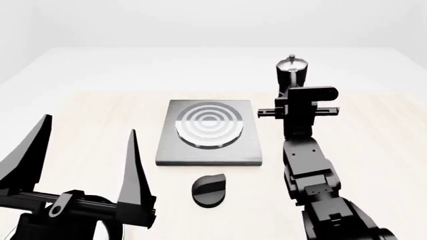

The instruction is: Turn on the stove and put the moka pot on it.

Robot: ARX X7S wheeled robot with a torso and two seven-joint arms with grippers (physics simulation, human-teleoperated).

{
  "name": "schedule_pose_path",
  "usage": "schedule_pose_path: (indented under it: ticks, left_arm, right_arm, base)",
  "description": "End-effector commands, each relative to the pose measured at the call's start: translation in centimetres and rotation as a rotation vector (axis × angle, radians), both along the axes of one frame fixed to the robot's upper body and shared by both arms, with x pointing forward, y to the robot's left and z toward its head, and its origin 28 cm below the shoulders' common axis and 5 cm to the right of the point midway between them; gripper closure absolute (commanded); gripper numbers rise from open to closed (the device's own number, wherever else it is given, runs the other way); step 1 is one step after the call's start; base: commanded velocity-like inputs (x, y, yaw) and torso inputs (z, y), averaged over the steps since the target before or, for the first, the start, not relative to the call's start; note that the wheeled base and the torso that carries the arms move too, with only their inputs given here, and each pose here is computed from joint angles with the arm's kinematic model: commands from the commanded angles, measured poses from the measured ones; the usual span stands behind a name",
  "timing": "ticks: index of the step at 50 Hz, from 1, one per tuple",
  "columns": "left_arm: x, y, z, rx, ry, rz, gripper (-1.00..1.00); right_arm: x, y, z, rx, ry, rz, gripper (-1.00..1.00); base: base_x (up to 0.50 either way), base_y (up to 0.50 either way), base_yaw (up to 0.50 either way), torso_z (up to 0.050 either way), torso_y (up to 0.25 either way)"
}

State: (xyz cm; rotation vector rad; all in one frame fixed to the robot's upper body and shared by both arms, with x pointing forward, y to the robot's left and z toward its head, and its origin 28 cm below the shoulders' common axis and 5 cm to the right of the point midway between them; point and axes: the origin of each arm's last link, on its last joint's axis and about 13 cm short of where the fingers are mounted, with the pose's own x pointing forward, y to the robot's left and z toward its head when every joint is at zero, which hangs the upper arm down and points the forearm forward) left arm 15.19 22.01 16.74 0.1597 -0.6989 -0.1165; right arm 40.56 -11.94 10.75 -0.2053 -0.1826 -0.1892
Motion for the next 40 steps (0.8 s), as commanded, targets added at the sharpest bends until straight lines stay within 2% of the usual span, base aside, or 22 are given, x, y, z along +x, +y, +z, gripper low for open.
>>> schedule_pose_path:
  ticks: [1,10,17,26,40]
  left_arm:
    - [0.2,-0.1,-0.1,0.002,0.005,-0.004,-1.00]
    - [0.2,-0.2,0.1,0.006,0.007,-0.006,-1.00]
    - [0.3,-0.2,0.1,0.006,0.011,-0.009,-1.00]
    - [0.2,-0.1,-0.2,0.002,0.014,-0.007,-1.00]
    - [0.3,-0.1,-0.4,-0.001,0.018,-0.010,-1.00]
  right_arm:
    - [0.7,0.8,1.5,-0.027,-0.020,0.016,1.00]
    - [1.1,1.4,2.4,0.050,-0.030,0.019,1.00]
    - [1.3,2.4,3.1,0.059,-0.038,0.057,1.00]
    - [1.3,4.0,3.3,0.096,-0.057,0.237,1.00]
    - [0.9,5.0,2.9,0.127,-0.070,0.411,1.00]
  base:
    - [0.00,0.00,0.00,0.000,0.000]
    - [0.00,0.00,0.00,0.000,0.001]
    - [0.00,0.00,0.00,0.000,0.001]
    - [0.00,0.00,0.00,0.002,0.001]
    - [0.00,0.00,0.00,0.000,0.001]
